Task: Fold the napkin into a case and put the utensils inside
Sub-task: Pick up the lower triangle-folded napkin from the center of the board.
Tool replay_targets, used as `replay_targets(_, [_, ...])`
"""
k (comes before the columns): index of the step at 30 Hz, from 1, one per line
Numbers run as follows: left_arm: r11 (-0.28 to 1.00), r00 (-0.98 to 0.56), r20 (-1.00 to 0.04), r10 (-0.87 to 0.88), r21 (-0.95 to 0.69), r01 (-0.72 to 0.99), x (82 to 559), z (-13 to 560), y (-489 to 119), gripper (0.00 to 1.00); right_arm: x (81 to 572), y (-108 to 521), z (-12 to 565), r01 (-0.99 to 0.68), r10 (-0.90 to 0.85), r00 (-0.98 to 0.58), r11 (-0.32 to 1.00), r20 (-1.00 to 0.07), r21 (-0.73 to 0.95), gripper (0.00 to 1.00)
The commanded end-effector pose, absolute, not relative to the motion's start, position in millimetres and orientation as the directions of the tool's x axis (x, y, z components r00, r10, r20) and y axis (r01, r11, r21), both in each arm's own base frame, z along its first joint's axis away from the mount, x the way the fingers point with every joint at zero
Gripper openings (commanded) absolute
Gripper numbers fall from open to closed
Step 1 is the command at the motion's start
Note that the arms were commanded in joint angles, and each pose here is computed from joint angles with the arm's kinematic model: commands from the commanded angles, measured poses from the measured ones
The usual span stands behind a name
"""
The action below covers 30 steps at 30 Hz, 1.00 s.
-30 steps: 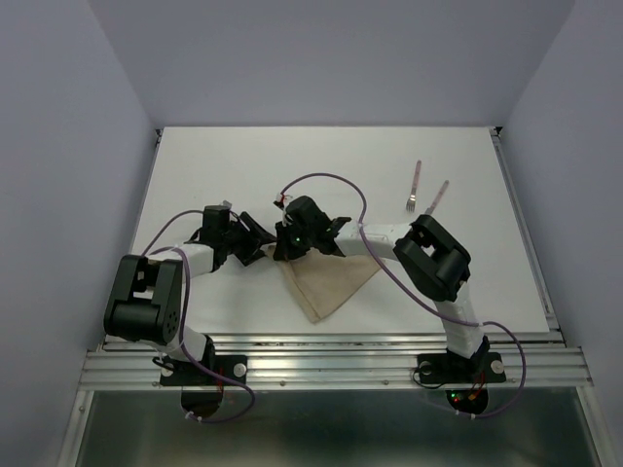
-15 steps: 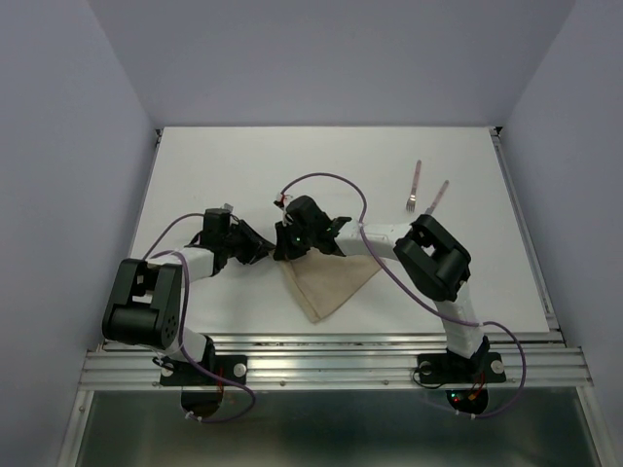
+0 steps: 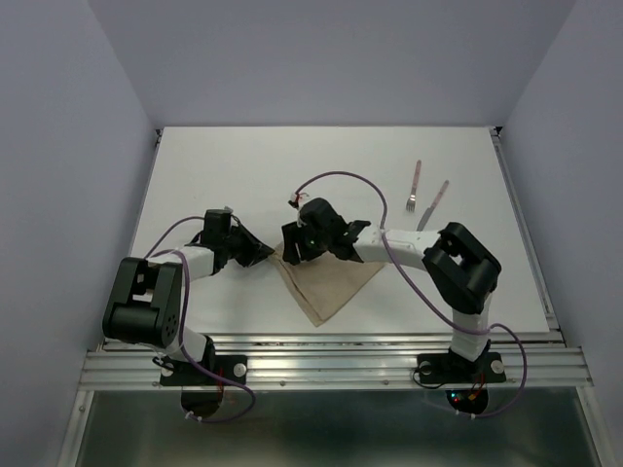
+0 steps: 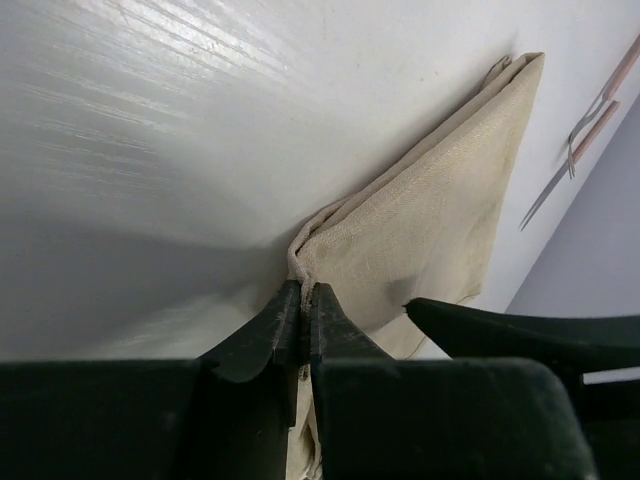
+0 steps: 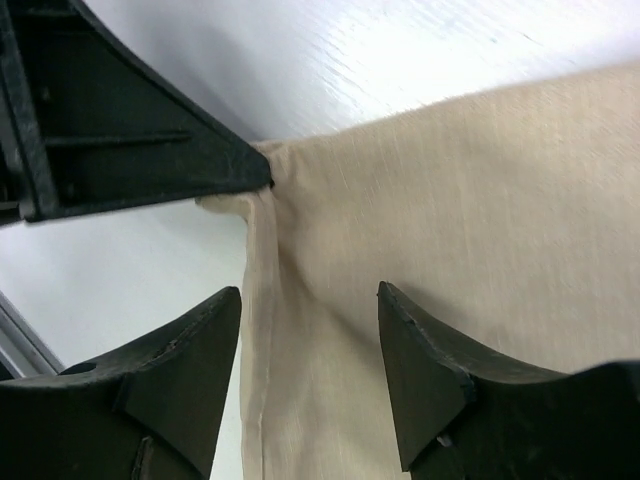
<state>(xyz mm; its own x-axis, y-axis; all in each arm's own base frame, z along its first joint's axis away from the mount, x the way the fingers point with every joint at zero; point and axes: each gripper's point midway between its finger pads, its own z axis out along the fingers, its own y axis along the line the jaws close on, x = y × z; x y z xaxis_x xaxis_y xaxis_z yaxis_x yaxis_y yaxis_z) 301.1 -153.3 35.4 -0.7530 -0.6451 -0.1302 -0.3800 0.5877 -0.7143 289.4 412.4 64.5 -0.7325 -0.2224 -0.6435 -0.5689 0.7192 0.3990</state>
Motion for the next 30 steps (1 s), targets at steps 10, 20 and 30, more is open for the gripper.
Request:
replay_targets(10, [0.58, -0.742, -0.114, -0.661, -0.705, -0.409, 309.2, 41.6, -155.1, 0.0, 219.3, 368.8, 68.3, -0.584, -0.333, -0.594, 0.804, -0.732, 0.108, 0.65])
replay_targets(20, [0.589, -0.746, -0.114, -0.656, -0.695, -0.411, 313.3, 40.9, -155.1, 0.0, 180.2, 360.7, 47.5, -0.619, -0.452, -0.552, 0.785, -0.701, -0.02, 0.63])
replay_targets(30, [0.592, -0.742, -0.116, -0.661, -0.688, -0.42, 311.8, 40.2, -153.3, 0.0, 171.3, 360.5, 25.2, -0.633, -0.502, -0.547, 0.772, -0.67, -0.061, 0.47])
